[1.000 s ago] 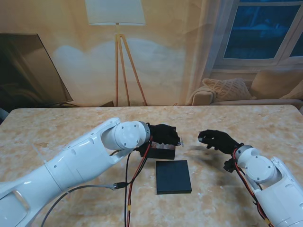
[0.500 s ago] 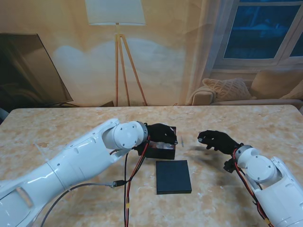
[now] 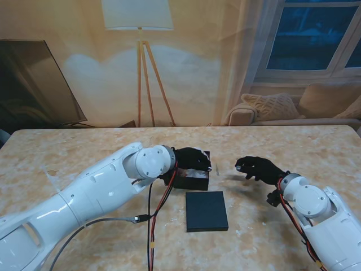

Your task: Pack mini donuts into a plastic bag, tie the opening and put the bag into the gift box

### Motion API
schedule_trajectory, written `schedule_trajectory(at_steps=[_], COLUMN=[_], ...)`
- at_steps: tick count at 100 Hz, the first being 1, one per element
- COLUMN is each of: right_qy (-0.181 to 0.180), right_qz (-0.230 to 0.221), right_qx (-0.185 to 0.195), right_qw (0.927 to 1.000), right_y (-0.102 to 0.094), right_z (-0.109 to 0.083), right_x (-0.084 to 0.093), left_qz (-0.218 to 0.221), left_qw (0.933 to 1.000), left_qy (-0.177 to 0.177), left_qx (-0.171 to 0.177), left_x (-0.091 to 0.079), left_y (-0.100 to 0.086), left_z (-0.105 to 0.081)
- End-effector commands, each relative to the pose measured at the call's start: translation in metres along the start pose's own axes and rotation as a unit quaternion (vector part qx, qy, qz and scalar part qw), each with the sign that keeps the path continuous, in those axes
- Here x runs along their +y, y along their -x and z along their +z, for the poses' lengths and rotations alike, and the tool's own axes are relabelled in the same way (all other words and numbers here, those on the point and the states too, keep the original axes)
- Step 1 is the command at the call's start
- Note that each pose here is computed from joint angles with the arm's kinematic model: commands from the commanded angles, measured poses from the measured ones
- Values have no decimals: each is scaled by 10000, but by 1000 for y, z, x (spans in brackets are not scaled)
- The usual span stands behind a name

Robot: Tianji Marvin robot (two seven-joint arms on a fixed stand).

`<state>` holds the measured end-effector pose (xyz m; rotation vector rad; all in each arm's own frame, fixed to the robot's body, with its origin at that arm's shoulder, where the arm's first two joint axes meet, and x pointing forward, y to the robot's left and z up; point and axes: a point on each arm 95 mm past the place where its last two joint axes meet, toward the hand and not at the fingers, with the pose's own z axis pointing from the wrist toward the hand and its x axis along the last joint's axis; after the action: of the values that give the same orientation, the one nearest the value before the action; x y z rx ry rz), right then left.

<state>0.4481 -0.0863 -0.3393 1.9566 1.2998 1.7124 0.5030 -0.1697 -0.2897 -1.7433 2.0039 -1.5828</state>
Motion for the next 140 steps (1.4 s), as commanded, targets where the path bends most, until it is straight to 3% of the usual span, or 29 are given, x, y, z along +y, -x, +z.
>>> schedule_trajectory(at_steps=[1, 51, 88, 110, 140], right_qy=[-117, -129, -179, -202, -195], right_qz=[17, 39, 38, 52, 63], right_qx=[11, 13, 10, 9, 11], right_qw=[9999, 9999, 9998, 9998, 9998], right_y=[0, 1, 1, 1, 1], right_z=[0, 0, 0, 0, 0], right_x=[-6, -7, -7, -7, -7], left_qz=[-112, -608, -753, -810, -882], left_qw=[9998, 9969, 9970, 9964, 9953], left_qy=[158, 444, 2, -62, 141], left_qx=[-16, -229, -175, -260, -382], left_x=[3, 11, 12, 14, 17], left_y=[-2, 10, 11, 13, 15], left_z=[2, 6, 1, 3, 7])
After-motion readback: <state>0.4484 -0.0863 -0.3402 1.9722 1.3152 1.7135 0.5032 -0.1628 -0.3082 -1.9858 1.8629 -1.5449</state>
